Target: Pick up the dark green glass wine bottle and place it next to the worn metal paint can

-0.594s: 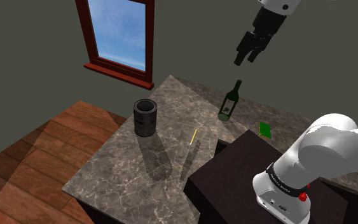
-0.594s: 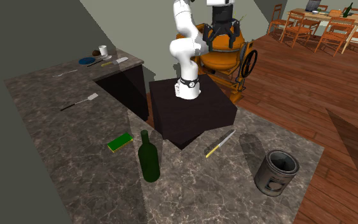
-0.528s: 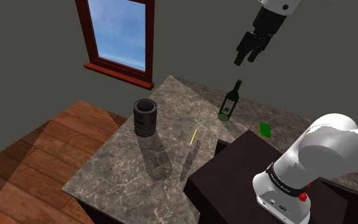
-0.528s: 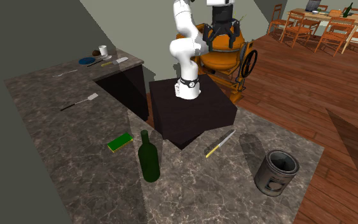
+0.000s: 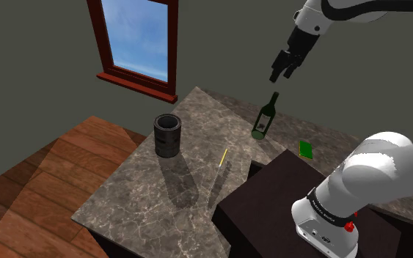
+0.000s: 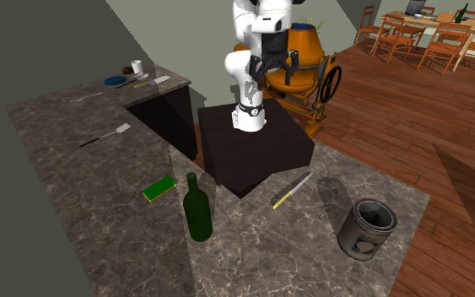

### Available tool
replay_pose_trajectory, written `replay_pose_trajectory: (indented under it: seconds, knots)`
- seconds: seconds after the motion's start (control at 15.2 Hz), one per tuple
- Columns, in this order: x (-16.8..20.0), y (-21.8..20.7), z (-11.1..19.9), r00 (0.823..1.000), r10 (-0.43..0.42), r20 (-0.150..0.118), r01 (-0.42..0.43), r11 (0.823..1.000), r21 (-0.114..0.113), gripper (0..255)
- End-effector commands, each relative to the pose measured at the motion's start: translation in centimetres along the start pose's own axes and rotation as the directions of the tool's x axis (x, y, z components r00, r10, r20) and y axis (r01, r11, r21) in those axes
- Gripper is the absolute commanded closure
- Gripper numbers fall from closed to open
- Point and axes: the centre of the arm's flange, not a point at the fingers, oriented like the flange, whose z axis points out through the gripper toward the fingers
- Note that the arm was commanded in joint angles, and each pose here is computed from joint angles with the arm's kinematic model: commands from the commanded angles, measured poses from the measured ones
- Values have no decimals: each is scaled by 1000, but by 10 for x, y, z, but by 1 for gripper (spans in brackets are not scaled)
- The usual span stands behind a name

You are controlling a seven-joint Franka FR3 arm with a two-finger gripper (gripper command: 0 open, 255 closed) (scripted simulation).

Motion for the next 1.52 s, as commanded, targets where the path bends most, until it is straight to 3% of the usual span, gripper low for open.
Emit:
replay_pose_trajectory:
  seconds: [0.0,1.45]
  knots:
    - [6,20,15,1000,4,-1,-4,1000,-7,0]
    - [71,250,166,999,50,4,-50,996,-72,0]
